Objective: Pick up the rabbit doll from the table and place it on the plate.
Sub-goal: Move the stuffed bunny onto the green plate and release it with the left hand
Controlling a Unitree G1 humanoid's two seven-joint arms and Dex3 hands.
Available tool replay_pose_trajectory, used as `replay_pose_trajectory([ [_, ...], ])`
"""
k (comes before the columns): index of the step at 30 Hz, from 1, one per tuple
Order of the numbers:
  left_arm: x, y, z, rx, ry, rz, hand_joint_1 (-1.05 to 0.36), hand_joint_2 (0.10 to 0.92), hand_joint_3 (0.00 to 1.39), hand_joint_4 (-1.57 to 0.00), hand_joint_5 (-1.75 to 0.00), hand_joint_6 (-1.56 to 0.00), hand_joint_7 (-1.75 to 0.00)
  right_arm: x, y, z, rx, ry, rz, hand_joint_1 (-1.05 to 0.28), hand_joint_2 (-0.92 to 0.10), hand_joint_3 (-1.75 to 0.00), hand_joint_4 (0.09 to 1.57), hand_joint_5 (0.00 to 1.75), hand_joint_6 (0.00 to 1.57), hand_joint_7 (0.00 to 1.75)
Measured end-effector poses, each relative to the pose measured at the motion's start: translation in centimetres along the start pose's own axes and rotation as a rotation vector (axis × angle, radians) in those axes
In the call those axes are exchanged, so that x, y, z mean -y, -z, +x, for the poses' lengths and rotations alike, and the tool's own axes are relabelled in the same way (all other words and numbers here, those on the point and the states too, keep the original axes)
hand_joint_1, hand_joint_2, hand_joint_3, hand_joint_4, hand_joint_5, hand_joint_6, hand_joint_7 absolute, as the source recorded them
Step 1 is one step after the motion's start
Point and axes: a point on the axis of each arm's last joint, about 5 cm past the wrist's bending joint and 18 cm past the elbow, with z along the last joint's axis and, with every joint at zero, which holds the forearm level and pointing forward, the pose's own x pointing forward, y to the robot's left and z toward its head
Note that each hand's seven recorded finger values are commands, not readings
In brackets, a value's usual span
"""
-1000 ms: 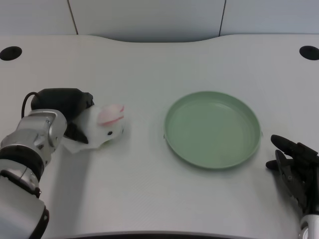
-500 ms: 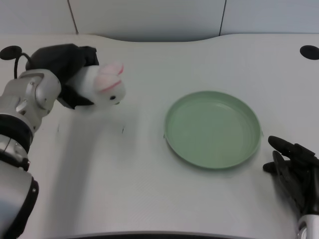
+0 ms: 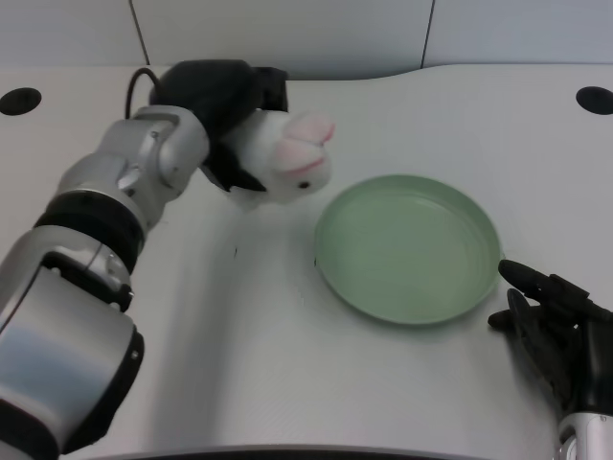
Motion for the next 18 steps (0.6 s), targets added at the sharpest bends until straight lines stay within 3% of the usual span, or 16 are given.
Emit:
replay_pose_trajectory([
  [3, 0.9, -2.3, 0.9, 0.051, 0.029, 0.008, -0.13, 0.451, 0.84, -0.86, -1.75, -0.69, -1.75, -0.03, -0.02, 0.03, 0.001, -0.001, -0.001, -0.33, -0.92, -0.31, 0.73, 1.11, 1.01, 0.03],
  [5, 1.4, -3.8, 1.3, 0.085, 0.044, 0.009, -0.12, 0.44, 0.88, -0.88, -1.75, -0.7, -1.75, 0.02, -0.03, 0.04, 0.001, -0.011, 0.003, -0.34, -0.92, -0.29, 0.74, 1.11, 1.01, 0.03],
  [8, 2.2, -5.4, 1.7, 0.113, 0.062, 0.005, -0.14, 0.45, 0.89, -0.87, -1.75, -0.68, -1.75, 0.15, -0.03, 0.07, 0.0, -0.01, 0.011, -0.36, -0.92, -0.27, 0.75, 1.11, 1.02, 0.03],
  [14, 3.2, -7.5, 2.0, 0.146, 0.094, 0.009, -0.17, 0.523, 0.76, -0.85, -1.75, -0.67, -1.75, 0.12, -0.03, 0.07, 0.0, 0.006, 0.006, -0.33, -0.92, -0.29, 0.75, 1.09, 1.01, 0.03],
  [18, 3.6, -8.2, 2.1, 0.166, 0.107, 0.016, -0.18, 0.55, 0.7, -0.85, -1.75, -0.68, -1.75, 0.1, -0.02, 0.04, -0.001, -0.006, 0.013, -0.34, -0.92, -0.28, 0.76, 1.09, 1.02, 0.03],
])
